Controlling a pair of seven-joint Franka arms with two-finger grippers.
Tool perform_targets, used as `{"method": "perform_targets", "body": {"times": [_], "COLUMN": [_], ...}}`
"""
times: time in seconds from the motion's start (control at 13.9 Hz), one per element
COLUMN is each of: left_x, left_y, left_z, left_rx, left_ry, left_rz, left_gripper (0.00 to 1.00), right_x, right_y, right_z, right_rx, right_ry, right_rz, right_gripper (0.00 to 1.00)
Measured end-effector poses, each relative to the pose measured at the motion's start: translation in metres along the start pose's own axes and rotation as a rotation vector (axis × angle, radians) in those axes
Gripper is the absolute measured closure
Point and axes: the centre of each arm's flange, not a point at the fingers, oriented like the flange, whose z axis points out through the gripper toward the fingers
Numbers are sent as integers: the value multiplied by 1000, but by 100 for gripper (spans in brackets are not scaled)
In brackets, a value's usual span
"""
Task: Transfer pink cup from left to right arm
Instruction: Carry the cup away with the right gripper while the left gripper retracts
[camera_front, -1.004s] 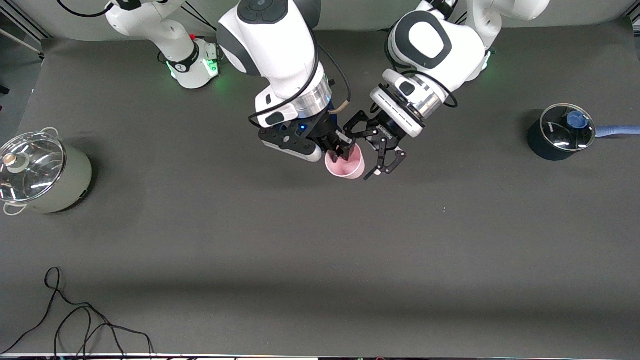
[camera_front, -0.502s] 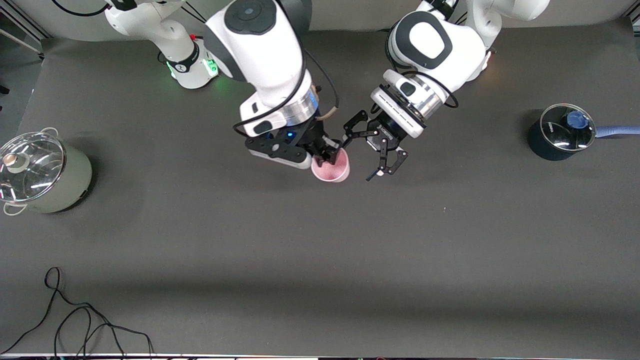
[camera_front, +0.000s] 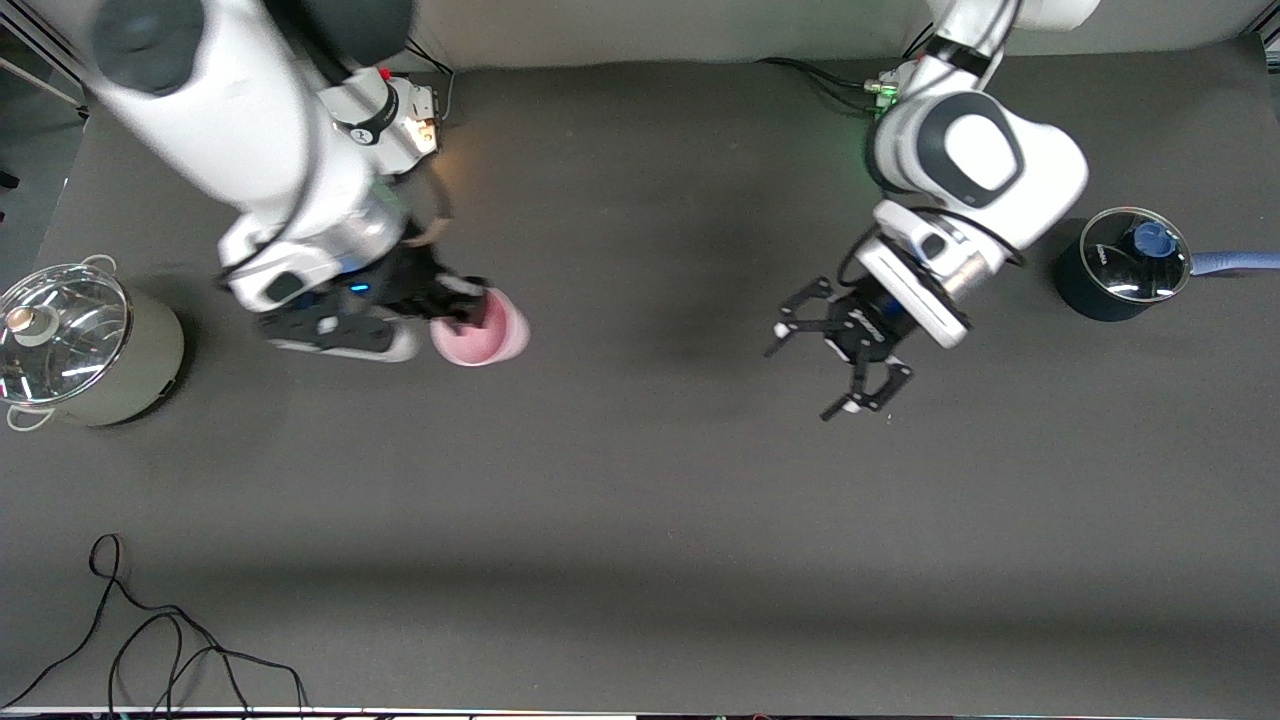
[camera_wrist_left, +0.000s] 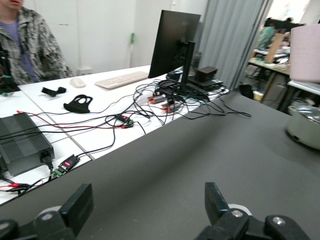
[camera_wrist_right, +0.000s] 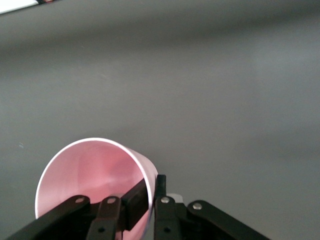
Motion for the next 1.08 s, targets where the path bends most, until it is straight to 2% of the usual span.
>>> {"method": "perform_targets", "body": {"times": [0.36, 0.43, 0.57, 0.79, 1.08], "left_x": [-39, -47, -61, -71, -63], "left_y": [-78, -89, -108, -131, -156], "left_z": [-63, -77, -107, -157, -237], "left_rx": [-174, -213, -290, -375, -404], "left_ry": [-9, -25, -100, -222, -435], "left_rz": [6, -6, -68, -178, -328], "left_gripper": [0, 0, 0, 0, 0], "right_x": [36, 42, 51, 52, 22], "right_y": [127, 147, 180, 219, 255], "right_z": [40, 52, 80, 137, 236], "right_rx": [-77, -84, -90, -87, -82], "right_ry": [-108, -124, -134, -114, -20], "right_rz": [-152, -163, -187, -201, -228], "right_gripper": [92, 92, 92, 92, 92]}}
